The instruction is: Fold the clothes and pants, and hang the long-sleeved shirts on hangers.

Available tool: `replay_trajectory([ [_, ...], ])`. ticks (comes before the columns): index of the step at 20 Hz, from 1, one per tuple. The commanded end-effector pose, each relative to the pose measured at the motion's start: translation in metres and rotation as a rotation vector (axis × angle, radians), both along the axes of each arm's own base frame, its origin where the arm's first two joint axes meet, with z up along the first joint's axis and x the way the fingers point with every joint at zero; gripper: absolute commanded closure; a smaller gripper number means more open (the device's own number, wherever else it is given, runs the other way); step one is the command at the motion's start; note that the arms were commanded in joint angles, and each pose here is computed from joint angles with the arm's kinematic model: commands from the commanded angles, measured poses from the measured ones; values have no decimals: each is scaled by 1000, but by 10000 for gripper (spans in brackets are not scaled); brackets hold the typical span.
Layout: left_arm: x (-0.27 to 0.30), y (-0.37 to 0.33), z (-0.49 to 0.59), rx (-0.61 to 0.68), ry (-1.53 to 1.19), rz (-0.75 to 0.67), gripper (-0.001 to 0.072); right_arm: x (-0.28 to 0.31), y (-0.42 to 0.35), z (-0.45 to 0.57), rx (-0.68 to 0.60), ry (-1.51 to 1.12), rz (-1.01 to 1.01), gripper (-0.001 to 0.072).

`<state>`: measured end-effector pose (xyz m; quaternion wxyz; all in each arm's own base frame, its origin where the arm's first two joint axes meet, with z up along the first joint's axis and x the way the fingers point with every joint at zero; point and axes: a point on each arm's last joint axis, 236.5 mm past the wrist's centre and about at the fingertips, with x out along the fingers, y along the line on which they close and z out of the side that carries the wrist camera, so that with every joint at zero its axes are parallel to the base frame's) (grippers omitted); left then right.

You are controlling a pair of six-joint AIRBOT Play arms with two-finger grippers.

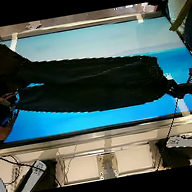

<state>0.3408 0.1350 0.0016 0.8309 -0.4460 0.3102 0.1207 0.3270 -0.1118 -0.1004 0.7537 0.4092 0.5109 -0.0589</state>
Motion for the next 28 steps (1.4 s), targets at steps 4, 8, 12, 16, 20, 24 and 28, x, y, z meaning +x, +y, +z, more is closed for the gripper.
replay_trajectory([
  [4, -6, 8, 4, 89, 42, -43, 698, 0, 10, 21, 15, -29, 62, 651],
  [8, -48, 31, 35, 248, 192, -95, 698, -83, -19, 79, -77, 82, 165, 651],
  [12, -109, 32, 50, 345, 340, -126, 698, -155, -48, 121, -222, 142, 35, 653],
  [16, -110, 53, 82, 493, 310, -51, 699, -158, -64, 145, -288, 130, -98, 653],
  [20, -12, 41, 134, 524, 80, -120, 701, -123, -64, 154, -275, 15, -127, 654],
  [24, 114, 14, 139, 565, 47, -223, 701, -74, -60, 145, -270, -39, -115, 653],
  [28, 214, 4, 120, 728, 118, -226, 701, -17, -57, 122, -282, -76, -127, 653],
])
